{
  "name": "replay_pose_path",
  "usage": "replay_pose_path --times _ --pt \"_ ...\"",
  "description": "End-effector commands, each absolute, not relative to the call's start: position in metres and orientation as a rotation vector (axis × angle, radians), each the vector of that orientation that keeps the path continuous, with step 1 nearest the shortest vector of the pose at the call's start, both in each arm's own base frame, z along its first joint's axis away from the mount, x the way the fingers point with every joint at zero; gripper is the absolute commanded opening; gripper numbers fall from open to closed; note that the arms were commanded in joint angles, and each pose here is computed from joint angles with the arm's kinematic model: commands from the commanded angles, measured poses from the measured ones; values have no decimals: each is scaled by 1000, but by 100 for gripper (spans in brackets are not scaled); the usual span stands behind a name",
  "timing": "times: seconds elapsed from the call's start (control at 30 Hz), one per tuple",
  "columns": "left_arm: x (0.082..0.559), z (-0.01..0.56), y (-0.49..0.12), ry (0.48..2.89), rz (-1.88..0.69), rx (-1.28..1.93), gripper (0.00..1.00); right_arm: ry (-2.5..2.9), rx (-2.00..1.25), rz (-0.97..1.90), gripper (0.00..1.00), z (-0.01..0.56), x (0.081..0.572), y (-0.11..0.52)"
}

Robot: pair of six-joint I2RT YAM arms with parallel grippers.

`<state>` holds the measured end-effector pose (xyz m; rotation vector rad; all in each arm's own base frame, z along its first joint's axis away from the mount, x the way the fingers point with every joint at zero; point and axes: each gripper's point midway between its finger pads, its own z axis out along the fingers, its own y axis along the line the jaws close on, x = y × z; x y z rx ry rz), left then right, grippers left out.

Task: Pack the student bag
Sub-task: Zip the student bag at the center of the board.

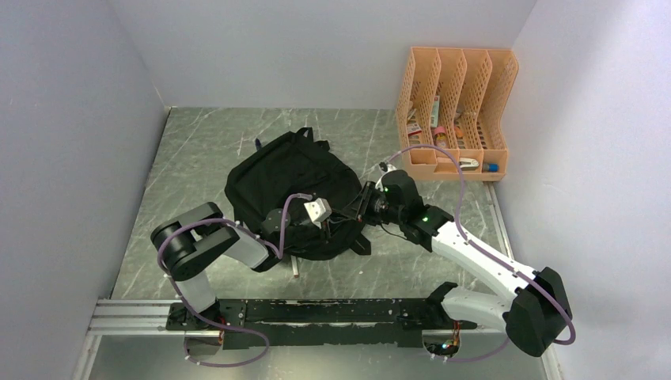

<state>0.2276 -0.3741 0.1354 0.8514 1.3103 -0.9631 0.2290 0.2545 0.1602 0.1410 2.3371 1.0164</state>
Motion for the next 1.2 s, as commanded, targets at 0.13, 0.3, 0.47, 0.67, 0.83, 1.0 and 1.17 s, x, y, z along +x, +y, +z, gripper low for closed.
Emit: replay_pose_path --times 0.13,0.3,0.47,0.67,0.83,1.0,1.17 --pt "233 168 -383 1199 -992 792 13 2275 124 1031 29 186 235 255" --pt "235 170 -382 1212 -990 775 7 2233 148 963 34 196 239 243" --pt "233 173 -381 1213 -1006 770 5 2188 272 783 41 195 248 209" --pt "228 168 -378 1227 -1018 779 5 2238 345 607 49 170 253 186" --pt "227 165 -379 1232 -1025 789 5 2305 294 606 50 153 263 200" --pt "225 164 -382 1234 -1035 804 5 2351 254 637 49 140 272 211" --pt "224 163 -380 1238 -1028 809 5 2342 243 702 29 135 279 217"
